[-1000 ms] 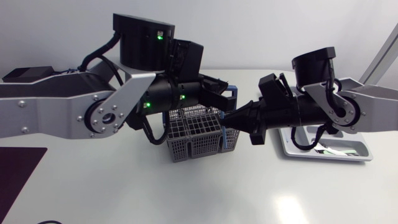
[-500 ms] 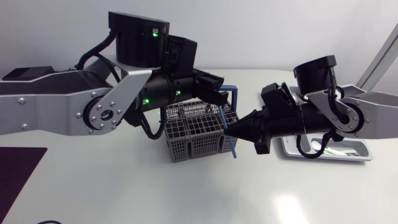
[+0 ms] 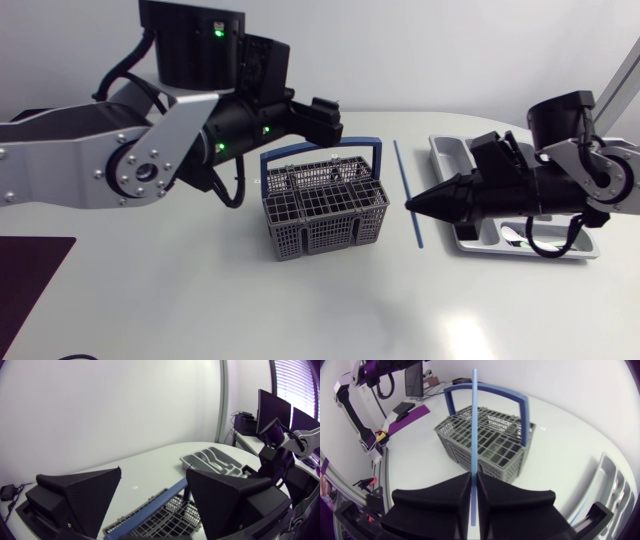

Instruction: Unload the cutlery basket into the drawer organizer.

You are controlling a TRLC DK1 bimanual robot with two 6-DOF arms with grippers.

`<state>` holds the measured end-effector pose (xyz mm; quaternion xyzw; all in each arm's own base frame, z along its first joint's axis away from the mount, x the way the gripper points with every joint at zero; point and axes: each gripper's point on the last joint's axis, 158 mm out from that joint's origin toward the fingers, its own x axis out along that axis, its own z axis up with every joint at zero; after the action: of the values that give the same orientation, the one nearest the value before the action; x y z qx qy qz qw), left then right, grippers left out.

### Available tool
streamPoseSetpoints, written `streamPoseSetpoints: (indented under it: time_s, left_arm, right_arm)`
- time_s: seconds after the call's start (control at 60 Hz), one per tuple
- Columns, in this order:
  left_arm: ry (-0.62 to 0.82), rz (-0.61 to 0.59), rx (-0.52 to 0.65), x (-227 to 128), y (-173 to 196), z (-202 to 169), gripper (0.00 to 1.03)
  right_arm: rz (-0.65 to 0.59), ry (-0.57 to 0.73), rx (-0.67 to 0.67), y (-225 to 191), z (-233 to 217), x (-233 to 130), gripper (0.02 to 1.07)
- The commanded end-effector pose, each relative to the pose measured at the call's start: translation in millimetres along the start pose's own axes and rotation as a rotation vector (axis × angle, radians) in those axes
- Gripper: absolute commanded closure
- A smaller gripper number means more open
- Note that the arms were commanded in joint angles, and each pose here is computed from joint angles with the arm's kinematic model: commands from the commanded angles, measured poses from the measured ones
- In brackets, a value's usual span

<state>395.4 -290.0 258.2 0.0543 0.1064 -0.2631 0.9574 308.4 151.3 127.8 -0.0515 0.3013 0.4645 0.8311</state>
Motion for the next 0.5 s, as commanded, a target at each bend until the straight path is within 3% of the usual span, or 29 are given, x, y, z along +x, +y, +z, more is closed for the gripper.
streamPoseSetpoints:
  time_s: [0.0,0.217,0.483]
  left_arm:
    - [-0.070,0.062,0.035,-9,17,31,0.05]
    - [-0.024,0.231,0.144,-15,57,17,0.05]
    - [0.092,0.316,0.236,-15,76,-19,0.05]
  right_arm:
    - [-0.055,-0.011,0.001,-25,-1,-16,1.00]
    - [-0.288,0.041,0.132,-121,-29,-47,1.00]
    - [-0.449,0.135,0.316,-199,-74,-42,1.00]
